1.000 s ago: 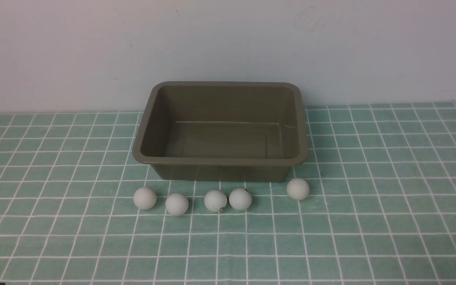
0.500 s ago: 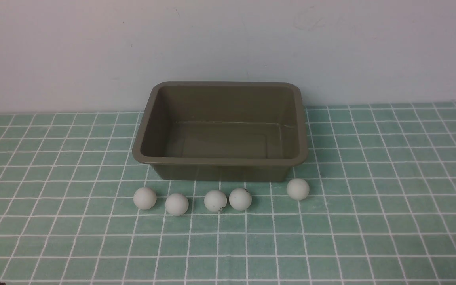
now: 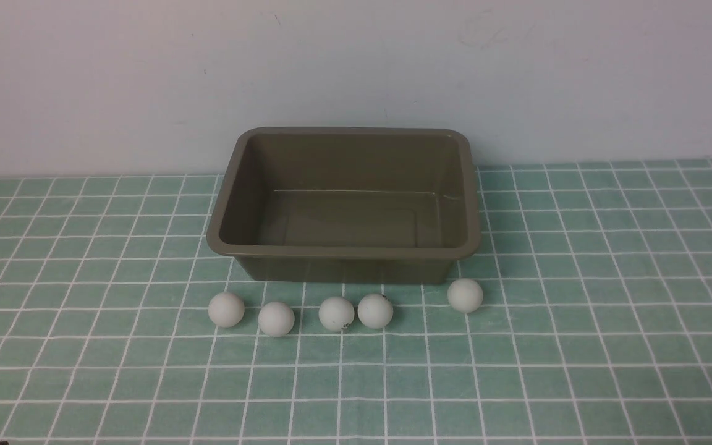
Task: Put the table tennis balls in the box on the green coffee tablecloth.
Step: 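Reach for and grasp a ping pong ball on the table beside the basket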
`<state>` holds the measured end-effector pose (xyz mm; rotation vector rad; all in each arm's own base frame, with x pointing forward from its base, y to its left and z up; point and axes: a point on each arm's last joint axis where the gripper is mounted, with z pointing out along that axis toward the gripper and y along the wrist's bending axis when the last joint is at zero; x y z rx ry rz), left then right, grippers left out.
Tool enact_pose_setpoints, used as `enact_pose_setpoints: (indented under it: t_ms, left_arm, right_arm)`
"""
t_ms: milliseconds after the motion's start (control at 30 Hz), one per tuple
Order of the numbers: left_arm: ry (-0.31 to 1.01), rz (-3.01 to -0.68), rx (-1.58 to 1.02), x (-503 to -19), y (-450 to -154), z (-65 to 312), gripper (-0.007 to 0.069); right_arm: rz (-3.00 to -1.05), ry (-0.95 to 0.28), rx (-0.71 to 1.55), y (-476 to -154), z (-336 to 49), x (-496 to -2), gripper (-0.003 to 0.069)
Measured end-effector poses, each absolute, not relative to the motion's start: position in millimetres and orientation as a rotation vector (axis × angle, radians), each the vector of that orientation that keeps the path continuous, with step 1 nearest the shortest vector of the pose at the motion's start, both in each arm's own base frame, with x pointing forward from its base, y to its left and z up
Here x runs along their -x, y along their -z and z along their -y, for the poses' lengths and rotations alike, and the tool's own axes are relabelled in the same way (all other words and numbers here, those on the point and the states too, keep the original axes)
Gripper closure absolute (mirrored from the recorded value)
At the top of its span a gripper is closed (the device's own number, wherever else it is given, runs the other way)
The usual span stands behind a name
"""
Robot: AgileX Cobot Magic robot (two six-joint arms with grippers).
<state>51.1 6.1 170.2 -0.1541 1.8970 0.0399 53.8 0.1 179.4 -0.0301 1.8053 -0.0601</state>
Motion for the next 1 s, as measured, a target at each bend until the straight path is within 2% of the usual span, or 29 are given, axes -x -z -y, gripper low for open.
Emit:
enact_pose_setpoints:
  t_ms: [667,1000]
  left_arm:
    - [-0.040,-1.897,0.154,-51.1,-170.2,-6.1,0.0137]
    - [-0.040,-1.897,0.154,-51.1,-170.2,-6.1,0.0137]
  right_arm:
    - [-1.804,0.069,0.041,-179.5,-0.1,-53.8,0.0270]
    - [-1.636,-0.007,-0.069,-197.9,1.0,-55.4,0.0270]
